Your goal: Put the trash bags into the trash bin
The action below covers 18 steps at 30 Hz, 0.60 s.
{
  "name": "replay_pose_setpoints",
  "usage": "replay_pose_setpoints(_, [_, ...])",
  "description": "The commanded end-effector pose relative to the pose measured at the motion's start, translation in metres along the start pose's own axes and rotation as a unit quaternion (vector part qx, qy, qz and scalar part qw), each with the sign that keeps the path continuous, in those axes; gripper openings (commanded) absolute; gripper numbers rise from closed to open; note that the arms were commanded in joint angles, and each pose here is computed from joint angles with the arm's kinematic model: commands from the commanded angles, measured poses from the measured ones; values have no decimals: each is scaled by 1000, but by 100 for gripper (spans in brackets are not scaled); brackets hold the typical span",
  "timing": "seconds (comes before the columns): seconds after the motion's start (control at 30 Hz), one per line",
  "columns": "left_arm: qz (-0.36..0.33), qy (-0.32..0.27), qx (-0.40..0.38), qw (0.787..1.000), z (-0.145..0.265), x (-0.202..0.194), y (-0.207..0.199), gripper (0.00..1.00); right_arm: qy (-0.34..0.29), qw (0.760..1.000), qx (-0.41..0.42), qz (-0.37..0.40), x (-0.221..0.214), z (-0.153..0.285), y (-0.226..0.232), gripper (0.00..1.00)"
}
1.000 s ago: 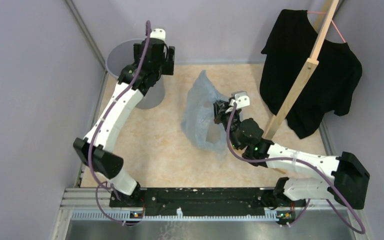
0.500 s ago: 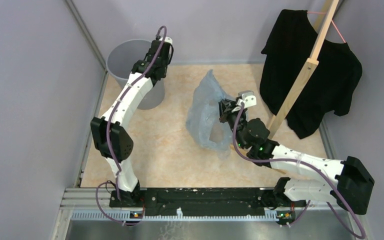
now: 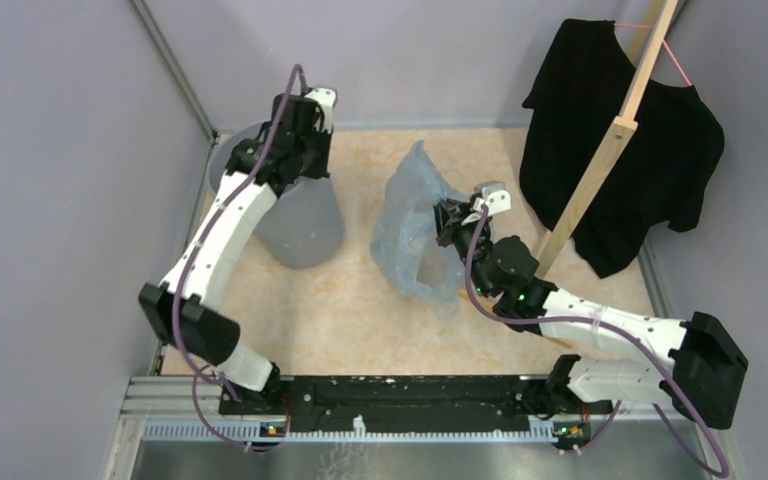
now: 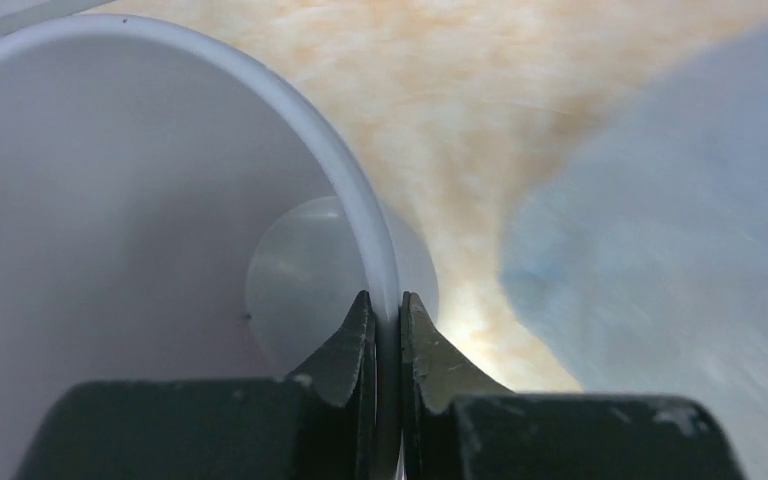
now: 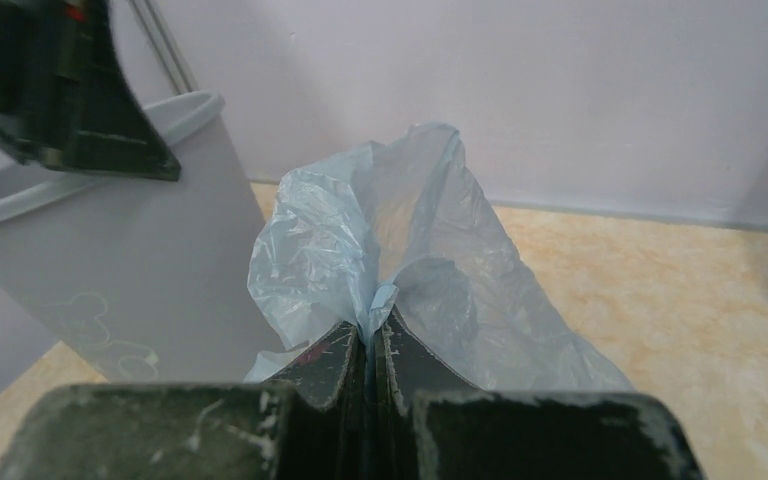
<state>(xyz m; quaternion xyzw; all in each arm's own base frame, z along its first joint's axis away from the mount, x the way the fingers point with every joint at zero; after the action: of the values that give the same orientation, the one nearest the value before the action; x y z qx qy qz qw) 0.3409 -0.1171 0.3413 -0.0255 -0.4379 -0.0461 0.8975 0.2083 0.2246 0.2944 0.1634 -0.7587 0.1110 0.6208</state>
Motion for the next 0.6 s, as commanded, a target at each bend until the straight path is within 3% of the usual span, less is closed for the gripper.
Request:
replay_pose_setpoints(0.0, [17, -34, -191, 981, 83, -6, -20, 0, -18, 1000, 11, -18, 8, -5, 3, 0])
replay_pose_setpoints(0.27, [18, -16, -294, 956, 125, -57, -25, 0, -14, 999, 46, -16, 33, -6, 8, 0])
replay_pose_setpoints(0.57, [20, -32, -399, 916, 138, -86, -35, 0, 2, 992, 126, 28, 131, -11, 13, 0])
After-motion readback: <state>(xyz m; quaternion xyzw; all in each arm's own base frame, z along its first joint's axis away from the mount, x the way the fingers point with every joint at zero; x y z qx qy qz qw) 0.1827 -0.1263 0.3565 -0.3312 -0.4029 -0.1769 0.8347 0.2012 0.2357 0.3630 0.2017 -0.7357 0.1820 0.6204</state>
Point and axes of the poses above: each gripper's point midway between its finger pads, its own z axis back along the fingers, its own y axis along the line the jaws close on, x = y × z, the point moved 9 cm from there along z, back along the fingers, and after that the axes turned 9 degrees about z, right-handed, at the moved point
